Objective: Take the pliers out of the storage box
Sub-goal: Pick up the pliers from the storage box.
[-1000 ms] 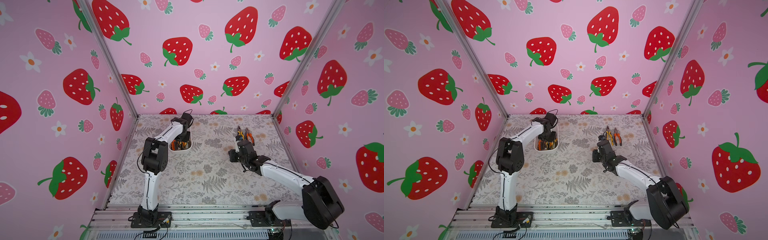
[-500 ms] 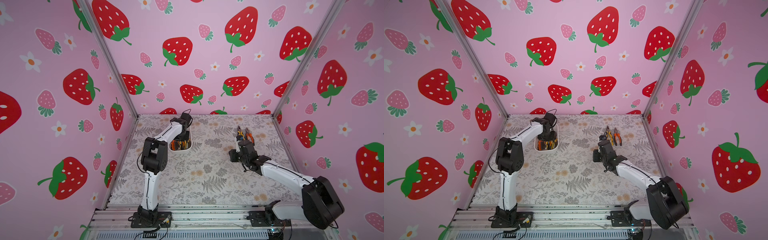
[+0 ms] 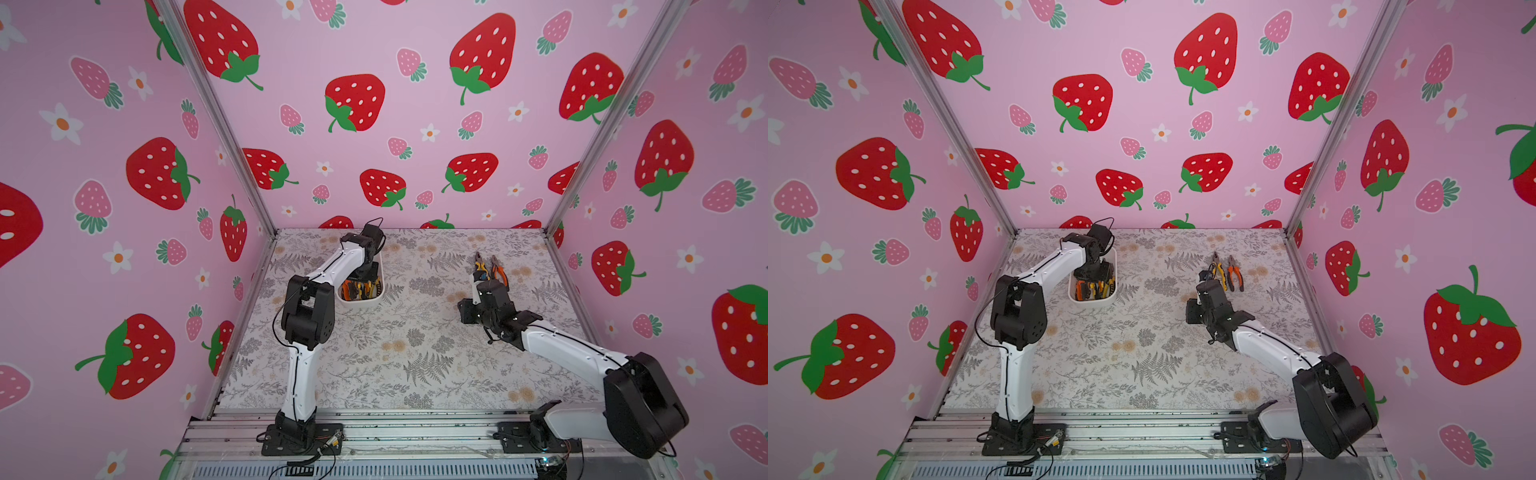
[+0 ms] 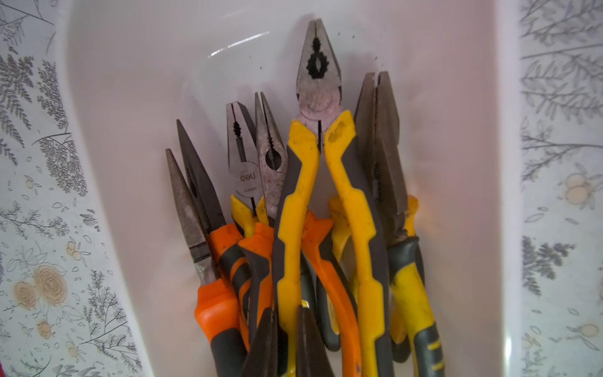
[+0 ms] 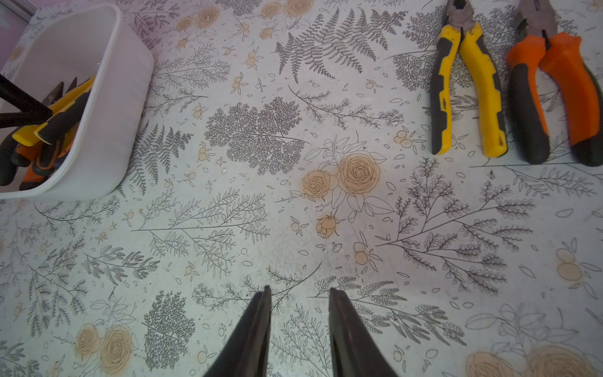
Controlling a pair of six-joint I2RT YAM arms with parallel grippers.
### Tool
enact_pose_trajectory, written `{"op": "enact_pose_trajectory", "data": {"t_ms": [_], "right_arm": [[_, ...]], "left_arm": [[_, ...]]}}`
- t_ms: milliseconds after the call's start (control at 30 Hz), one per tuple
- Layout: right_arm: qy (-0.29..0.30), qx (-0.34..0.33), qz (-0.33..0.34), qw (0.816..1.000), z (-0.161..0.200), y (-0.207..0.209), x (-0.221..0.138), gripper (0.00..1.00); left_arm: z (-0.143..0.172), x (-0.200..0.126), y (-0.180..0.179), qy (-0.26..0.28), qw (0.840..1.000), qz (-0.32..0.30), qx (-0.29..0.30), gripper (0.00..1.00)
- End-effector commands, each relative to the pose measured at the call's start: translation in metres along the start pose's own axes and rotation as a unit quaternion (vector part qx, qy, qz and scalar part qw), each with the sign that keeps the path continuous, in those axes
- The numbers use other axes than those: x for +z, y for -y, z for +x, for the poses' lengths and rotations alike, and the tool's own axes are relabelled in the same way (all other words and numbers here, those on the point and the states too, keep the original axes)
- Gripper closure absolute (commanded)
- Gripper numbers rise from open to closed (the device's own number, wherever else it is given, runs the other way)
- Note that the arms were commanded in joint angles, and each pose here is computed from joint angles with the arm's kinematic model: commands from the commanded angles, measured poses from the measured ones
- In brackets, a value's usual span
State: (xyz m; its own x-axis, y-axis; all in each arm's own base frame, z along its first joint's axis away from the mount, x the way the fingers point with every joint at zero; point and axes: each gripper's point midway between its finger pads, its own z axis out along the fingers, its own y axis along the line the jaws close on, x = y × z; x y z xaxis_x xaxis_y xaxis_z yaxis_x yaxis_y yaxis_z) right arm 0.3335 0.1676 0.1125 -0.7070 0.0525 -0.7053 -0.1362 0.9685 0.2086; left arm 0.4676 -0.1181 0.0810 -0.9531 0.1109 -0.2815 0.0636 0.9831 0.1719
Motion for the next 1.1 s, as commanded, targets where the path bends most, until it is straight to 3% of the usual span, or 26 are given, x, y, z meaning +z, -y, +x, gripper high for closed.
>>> {"op": "enact_pose_trajectory", "data": {"t_ms": [0,433,600,667,700,733,900,1067], "right_arm": [[0.013,0.006,-0.008,1.0,-0.005,-0.001,-0.004,0.66],[0.013,0.006,-0.007,1.0,-0.005,-0.001,-0.005,0.65],[0.012,0.006,-0.007,1.0,-0.005,-0.001,-0.004,0.65],[0.012,0.006,-0.008,1.0,-0.005,-0.001,-0.004,0.65],[0.011,0.006,-0.007,1.0,-0.005,-0.001,-0.004,0.65],[0.01,0.006,-0.007,1.0,-0.005,-0.002,-0.003,0.65],[0.009,0.006,-0.008,1.0,-0.005,-0.002,-0.003,0.65],[0.009,0.005,-0.008,1.0,-0.005,-0.002,-0.003,0.65]], "left_arm": [[-0.01,-0.037,-0.018,0.025,0.999,-0.023,0.002,1.0],[0.005,-0.032,-0.039,0.018,0.997,-0.074,0.032,1.0],[0.015,-0.022,-0.039,0.007,0.998,-0.06,0.025,0.99],[0.017,-0.023,-0.033,0.006,0.999,-0.042,0.02,0.7],[0.017,-0.024,-0.029,0.007,0.999,-0.03,0.016,0.61],[0.017,-0.026,-0.025,0.007,1.0,-0.015,0.009,0.59],[0.01,-0.039,-0.007,0.014,1.0,0.024,-0.011,0.58],[0.006,-0.04,0.005,0.009,1.0,0.026,-0.005,0.64]]}}
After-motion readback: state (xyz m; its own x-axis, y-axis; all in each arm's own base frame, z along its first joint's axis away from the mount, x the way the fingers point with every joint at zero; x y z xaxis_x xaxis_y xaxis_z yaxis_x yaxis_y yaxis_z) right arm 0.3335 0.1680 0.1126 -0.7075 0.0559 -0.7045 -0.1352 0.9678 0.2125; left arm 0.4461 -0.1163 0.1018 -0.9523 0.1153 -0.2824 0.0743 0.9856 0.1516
